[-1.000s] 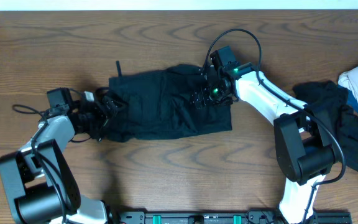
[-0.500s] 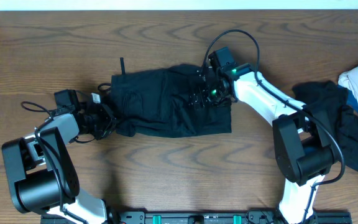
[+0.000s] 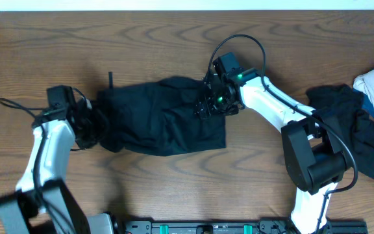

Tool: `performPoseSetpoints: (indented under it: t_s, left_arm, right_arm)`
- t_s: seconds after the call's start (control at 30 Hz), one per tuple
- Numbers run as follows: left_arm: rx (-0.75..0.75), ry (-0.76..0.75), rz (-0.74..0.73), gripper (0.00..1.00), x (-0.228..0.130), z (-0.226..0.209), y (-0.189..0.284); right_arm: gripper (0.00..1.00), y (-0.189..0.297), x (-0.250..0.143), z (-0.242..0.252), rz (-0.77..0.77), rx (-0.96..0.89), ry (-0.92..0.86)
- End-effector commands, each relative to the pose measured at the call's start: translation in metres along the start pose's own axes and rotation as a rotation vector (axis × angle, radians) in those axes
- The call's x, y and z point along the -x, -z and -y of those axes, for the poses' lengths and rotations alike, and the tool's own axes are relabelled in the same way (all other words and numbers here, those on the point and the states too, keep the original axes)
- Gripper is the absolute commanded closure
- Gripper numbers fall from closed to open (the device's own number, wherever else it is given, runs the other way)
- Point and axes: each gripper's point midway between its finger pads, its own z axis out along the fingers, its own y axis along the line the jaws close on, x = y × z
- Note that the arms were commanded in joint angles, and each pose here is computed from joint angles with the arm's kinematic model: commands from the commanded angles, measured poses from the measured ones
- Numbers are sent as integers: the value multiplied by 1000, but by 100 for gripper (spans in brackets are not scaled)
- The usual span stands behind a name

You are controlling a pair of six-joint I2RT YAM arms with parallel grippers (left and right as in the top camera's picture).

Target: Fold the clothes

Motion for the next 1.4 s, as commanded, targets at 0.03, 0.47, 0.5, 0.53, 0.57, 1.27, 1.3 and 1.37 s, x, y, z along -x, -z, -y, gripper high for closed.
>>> performPoseSetpoints:
  t_s: [0.03, 0.47, 0.5, 0.53, 0.57, 1.27, 1.3, 1.37]
  left_arm:
    - [26, -105, 147, 94, 23, 17, 45]
    - [-65, -430, 99, 94, -36, 115, 55]
    - [-56, -462, 97, 94, -42, 120, 54]
    - [-50, -481, 98, 94, -45, 123, 54]
    - [-41, -502, 99, 94, -48, 126, 54]
    - [-38, -668, 184, 94, -70, 179, 88]
    - [-44, -673, 187, 94, -71, 182, 90]
    - [-59, -687, 195, 94, -74, 188, 91]
  right_arm:
    - [19, -11, -6, 0, -18, -30, -15]
    - [19, -29, -20, -29, -12, -139, 60]
    - [19, -30, -21, -30, -12, -143, 64]
    - [19, -30, -21, -30, -13, -142, 64]
    - [18, -30, -22, -30, -15, -143, 65]
    - [17, -68, -47, -19, -143, -124, 2]
    - [17, -68, -47, -19, -143, -124, -1]
    - [17, -68, -47, -19, -142, -124, -4]
